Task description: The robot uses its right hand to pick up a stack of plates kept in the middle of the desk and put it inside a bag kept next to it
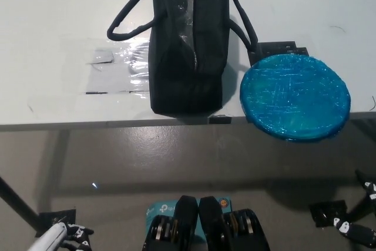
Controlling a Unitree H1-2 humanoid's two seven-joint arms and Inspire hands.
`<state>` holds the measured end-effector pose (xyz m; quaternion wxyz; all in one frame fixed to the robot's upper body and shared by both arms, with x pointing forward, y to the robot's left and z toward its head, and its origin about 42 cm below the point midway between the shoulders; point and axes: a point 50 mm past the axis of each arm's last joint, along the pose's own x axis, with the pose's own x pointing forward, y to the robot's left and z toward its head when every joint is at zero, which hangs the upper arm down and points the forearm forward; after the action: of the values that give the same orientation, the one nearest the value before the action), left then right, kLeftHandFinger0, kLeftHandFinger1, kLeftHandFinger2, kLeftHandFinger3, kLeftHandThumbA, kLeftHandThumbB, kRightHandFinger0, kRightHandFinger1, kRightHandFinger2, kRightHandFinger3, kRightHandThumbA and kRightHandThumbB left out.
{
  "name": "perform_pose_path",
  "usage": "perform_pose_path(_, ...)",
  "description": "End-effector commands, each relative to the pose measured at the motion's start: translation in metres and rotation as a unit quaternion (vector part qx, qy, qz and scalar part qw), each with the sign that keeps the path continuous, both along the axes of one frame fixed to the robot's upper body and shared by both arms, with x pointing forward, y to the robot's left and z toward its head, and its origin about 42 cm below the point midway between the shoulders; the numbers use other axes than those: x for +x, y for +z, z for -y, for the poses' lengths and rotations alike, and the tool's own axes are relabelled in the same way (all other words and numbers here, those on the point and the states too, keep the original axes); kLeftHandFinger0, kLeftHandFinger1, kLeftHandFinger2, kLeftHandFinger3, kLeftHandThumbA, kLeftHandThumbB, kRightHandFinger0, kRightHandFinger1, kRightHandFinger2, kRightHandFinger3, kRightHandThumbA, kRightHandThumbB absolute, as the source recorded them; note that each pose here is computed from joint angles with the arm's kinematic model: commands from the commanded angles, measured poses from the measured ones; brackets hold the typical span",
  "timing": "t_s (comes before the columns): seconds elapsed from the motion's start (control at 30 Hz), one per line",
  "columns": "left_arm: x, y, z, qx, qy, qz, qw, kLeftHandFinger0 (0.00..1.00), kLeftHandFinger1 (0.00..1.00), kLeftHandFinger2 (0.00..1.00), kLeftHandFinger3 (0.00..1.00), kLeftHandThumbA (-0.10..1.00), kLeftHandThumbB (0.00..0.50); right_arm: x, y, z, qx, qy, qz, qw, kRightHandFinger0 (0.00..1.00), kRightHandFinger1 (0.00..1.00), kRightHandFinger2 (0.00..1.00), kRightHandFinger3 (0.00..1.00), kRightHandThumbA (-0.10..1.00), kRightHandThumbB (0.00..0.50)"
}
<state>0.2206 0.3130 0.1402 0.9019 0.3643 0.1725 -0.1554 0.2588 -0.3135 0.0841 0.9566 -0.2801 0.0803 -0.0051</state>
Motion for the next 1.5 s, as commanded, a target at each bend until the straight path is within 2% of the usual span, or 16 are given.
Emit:
perform_pose_path(0.0,-0.002,0.009,-0.003,0.011,0.006,0.002,1.000,0.72,0.73,0.79,0.87,-0.10,0.000,0.001,0.061,-0.008,-0.247,0.024,0.089,0.965,1.00,1.00,1.00,1.00,0.66,0.500)
perform_pose_path(0.1,0.002,0.011,-0.003,0.016,0.001,0.004,1.000,0.72,0.73,0.78,0.86,-0.10,0.000,0.004,0.083,-0.020,-0.315,0.019,0.136,0.939,1.00,1.00,1.00,1.00,0.61,0.500)
perform_pose_path(0.2,0.003,0.012,-0.003,0.019,-0.003,0.005,1.000,0.72,0.72,0.76,0.82,-0.10,0.000,0.007,0.111,-0.035,-0.366,0.023,0.191,0.910,1.00,1.00,1.00,1.00,0.64,0.500)
perform_pose_path(0.27,0.004,0.013,-0.004,0.020,-0.005,0.005,1.000,0.71,0.72,0.76,0.82,-0.10,0.000,0.006,0.120,-0.039,-0.372,0.027,0.204,0.905,1.00,1.00,1.00,1.00,0.67,0.500)
perform_pose_path(0.33,0.004,0.013,-0.004,0.014,-0.004,0.003,1.000,0.71,0.73,0.78,0.86,-0.10,0.000,0.004,0.138,-0.049,-0.379,0.036,0.242,0.892,1.00,1.00,1.00,1.00,0.63,0.500)
perform_pose_path(0.4,0.004,0.013,-0.006,0.017,-0.003,0.001,1.000,0.71,0.72,0.78,0.86,-0.10,0.000,0.000,0.154,-0.061,-0.405,0.041,0.265,0.874,1.00,1.00,1.00,1.00,0.65,0.500)
perform_pose_path(0.53,0.004,0.012,-0.003,0.014,-0.004,-0.001,1.000,0.73,0.74,0.79,0.87,-0.10,0.000,-0.001,0.172,-0.079,-0.417,0.082,0.289,0.858,1.00,1.00,1.00,1.00,0.67,0.500)
perform_pose_path(0.67,0.004,0.014,-0.003,0.026,-0.009,0.004,1.000,0.69,0.70,0.75,0.83,-0.10,0.001,0.005,0.169,-0.093,-0.417,0.107,0.290,0.855,1.00,1.00,1.00,1.00,0.62,0.500)
perform_pose_path(0.87,0.005,0.015,-0.004,0.028,-0.012,0.003,1.000,0.69,0.71,0.74,0.81,-0.10,0.000,0.006,0.161,-0.112,-0.430,0.138,0.286,0.845,1.00,1.00,1.00,1.00,0.61,0.500)
perform_pose_path(0.97,0.008,0.017,-0.006,0.026,-0.014,0.001,1.000,0.73,0.74,0.78,0.84,-0.10,0.000,0.010,0.158,-0.115,-0.445,0.139,0.279,0.840,1.00,1.00,1.00,1.00,0.63,0.500)
perform_pose_path(1.07,0.009,0.017,-0.006,0.032,-0.017,0.001,0.999,0.71,0.72,0.77,0.84,-0.10,0.000,0.013,0.156,-0.116,-0.453,0.137,0.276,0.837,1.00,1.00,1.00,1.00,0.61,0.500)
perform_pose_path(1.23,0.008,0.017,-0.005,0.025,-0.014,0.001,1.000,0.71,0.72,0.77,0.86,-0.10,0.000,0.027,0.145,-0.116,-0.481,0.146,0.259,0.825,1.00,1.00,1.00,1.00,0.65,0.500)
perform_pose_path(1.27,0.008,0.017,-0.005,0.023,-0.013,0.002,1.000,0.71,0.72,0.76,0.84,-0.10,0.000,0.031,0.142,-0.115,-0.489,0.149,0.260,0.819,1.00,1.00,1.00,1.00,0.63,0.500)
perform_pose_path(1.33,0.008,0.018,-0.005,0.022,-0.013,0.001,1.000,0.72,0.73,0.77,0.85,-0.10,0.000,0.040,0.141,-0.114,-0.507,0.154,0.254,0.809,1.00,1.00,1.00,1.00,0.69,0.500)
perform_pose_path(1.4,0.008,0.018,-0.005,0.022,-0.014,0.001,1.000,0.71,0.71,0.76,0.84,-0.10,0.000,0.054,0.140,-0.112,-0.535,0.150,0.247,0.794,1.00,1.00,1.00,1.00,0.71,0.500)
perform_pose_path(1.47,0.008,0.018,-0.005,0.023,-0.016,0.000,1.000,0.70,0.71,0.76,0.85,-0.10,0.000,0.062,0.140,-0.111,-0.551,0.145,0.240,0.786,1.00,1.00,1.00,1.00,0.69,0.500)
